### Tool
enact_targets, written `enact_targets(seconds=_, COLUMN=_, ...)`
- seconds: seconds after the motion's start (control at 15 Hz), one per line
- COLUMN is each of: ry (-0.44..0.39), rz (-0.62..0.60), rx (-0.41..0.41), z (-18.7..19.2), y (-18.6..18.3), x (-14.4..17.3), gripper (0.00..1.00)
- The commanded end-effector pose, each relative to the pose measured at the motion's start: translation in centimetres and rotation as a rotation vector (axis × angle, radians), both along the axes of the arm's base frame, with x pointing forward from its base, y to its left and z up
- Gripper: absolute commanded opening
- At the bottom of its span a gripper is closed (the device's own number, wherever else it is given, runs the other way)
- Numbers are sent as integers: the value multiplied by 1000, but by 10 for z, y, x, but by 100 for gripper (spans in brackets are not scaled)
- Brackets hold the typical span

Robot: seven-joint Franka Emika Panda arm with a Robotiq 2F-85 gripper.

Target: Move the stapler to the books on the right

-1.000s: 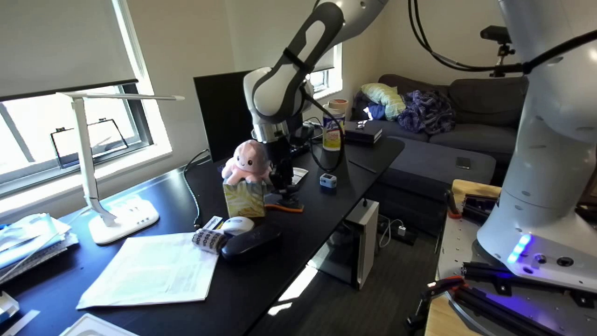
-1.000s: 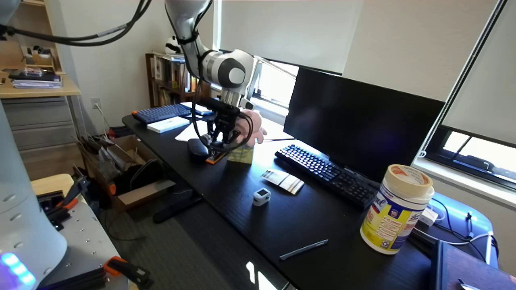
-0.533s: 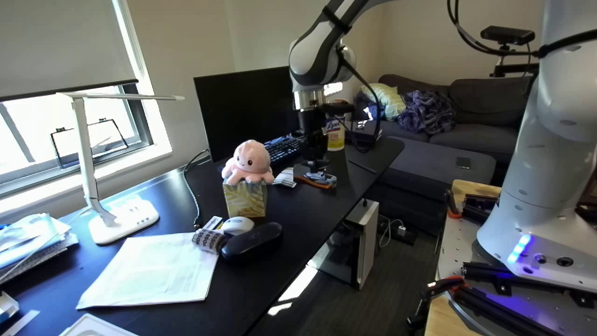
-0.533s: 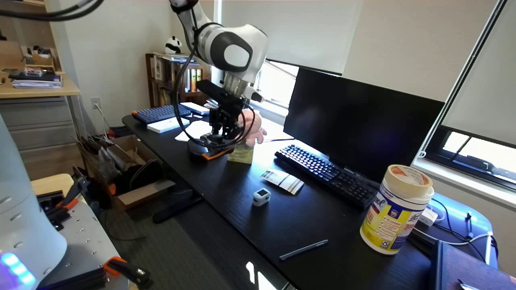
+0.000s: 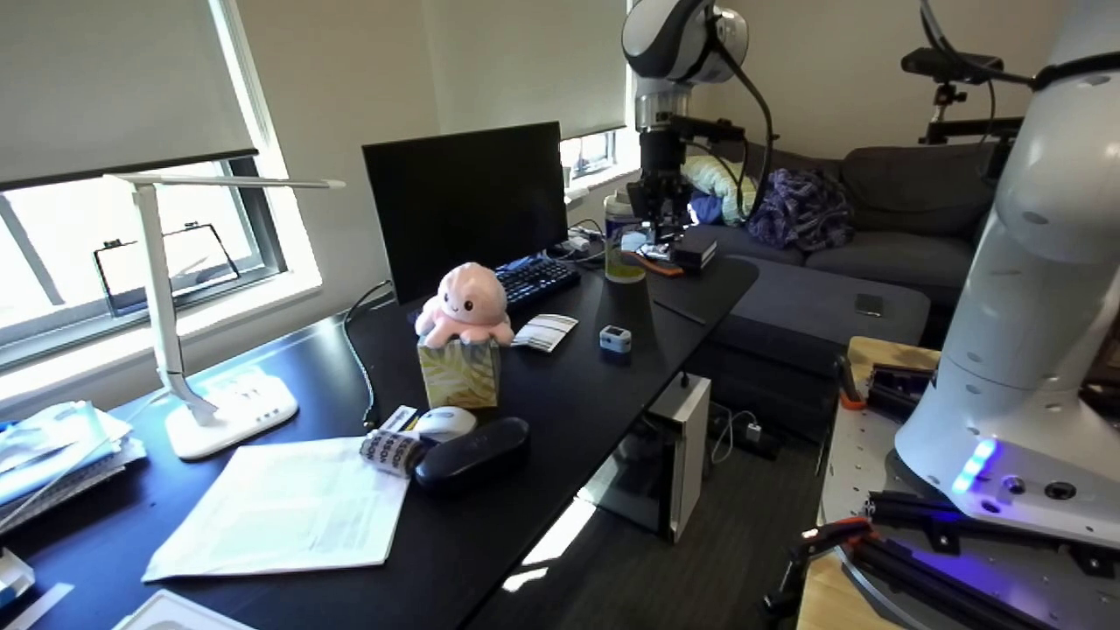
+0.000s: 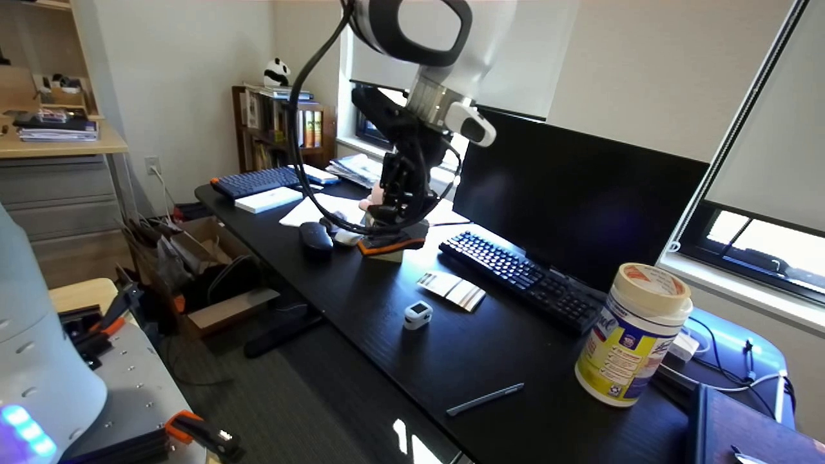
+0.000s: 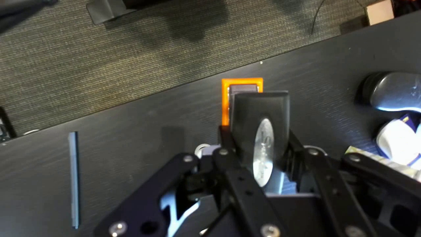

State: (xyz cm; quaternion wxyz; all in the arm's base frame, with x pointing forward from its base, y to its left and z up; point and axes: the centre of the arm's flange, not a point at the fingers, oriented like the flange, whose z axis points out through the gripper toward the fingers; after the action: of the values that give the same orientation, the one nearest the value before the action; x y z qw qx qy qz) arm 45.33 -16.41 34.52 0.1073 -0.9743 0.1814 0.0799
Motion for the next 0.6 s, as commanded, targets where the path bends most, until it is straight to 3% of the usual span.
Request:
enact_targets(seconds=0.0, ry=-1, rz=-21, rx=1, z=2, y=-10, x=-2, gripper=37)
enact_targets(seconds=0.27, ry=6, rz=-28, rx=1, z=2, y=-7, x=0, gripper=37)
enact_targets(seconds=0.33, ry=-12, rz=-106, rx=59, z=10, y=-13, x=8, gripper=12)
enact_targets(seconds=0.53, ry=-10, rz=-273, rx=117, z=1, y=-63, x=7, gripper=12)
